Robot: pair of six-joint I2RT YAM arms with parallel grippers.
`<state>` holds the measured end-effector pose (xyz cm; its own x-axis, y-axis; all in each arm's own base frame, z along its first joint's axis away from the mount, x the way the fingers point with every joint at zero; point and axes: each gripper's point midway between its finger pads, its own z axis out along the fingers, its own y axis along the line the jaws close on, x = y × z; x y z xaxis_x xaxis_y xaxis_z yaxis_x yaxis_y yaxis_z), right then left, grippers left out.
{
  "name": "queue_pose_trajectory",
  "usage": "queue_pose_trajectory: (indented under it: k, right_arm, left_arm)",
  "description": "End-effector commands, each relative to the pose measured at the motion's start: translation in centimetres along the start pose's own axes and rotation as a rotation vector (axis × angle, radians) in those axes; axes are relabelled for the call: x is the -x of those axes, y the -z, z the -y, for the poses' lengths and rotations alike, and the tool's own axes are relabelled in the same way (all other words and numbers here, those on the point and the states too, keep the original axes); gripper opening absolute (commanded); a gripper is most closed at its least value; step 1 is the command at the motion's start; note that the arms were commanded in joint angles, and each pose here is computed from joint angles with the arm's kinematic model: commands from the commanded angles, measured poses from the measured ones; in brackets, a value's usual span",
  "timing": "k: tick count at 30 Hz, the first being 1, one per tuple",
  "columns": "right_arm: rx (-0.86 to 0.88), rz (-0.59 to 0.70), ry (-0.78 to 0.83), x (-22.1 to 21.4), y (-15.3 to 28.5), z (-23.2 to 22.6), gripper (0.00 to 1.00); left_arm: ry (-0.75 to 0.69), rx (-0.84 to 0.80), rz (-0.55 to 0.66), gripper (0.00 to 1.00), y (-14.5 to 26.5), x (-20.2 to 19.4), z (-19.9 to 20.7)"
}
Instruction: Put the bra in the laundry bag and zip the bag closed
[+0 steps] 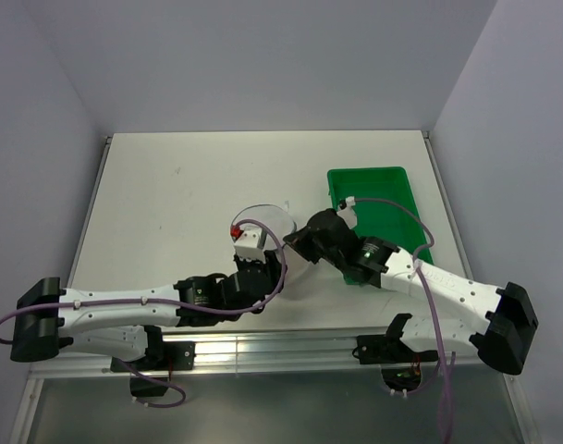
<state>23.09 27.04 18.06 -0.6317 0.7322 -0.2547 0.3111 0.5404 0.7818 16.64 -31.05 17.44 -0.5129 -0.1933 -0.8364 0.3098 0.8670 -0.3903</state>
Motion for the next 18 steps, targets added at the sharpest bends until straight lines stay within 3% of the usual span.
queue_pose_trajectory:
  k: [1, 13, 18]
  right_arm:
    - [-0.072, 0.055, 0.043, 0.8, 0.8, -0.5, 0.00]
    - [-0.205, 0.139, 0.063, 0.9, 2.0, -0.2, 0.00]
    - [-0.213, 0.133, 0.057, 0.7, 2.2, -0.6, 0.00]
  left_arm:
    - [0.098, -0.090, 0.106, 0.48, -0.3, 2.3, 2.3]
    - [0.137, -0.117, 0.200, 0.56, -0.2, 4.1, 2.6]
    - [0.101, -0.108, 0.189, 0.53, -0.9, 4.1, 3.7]
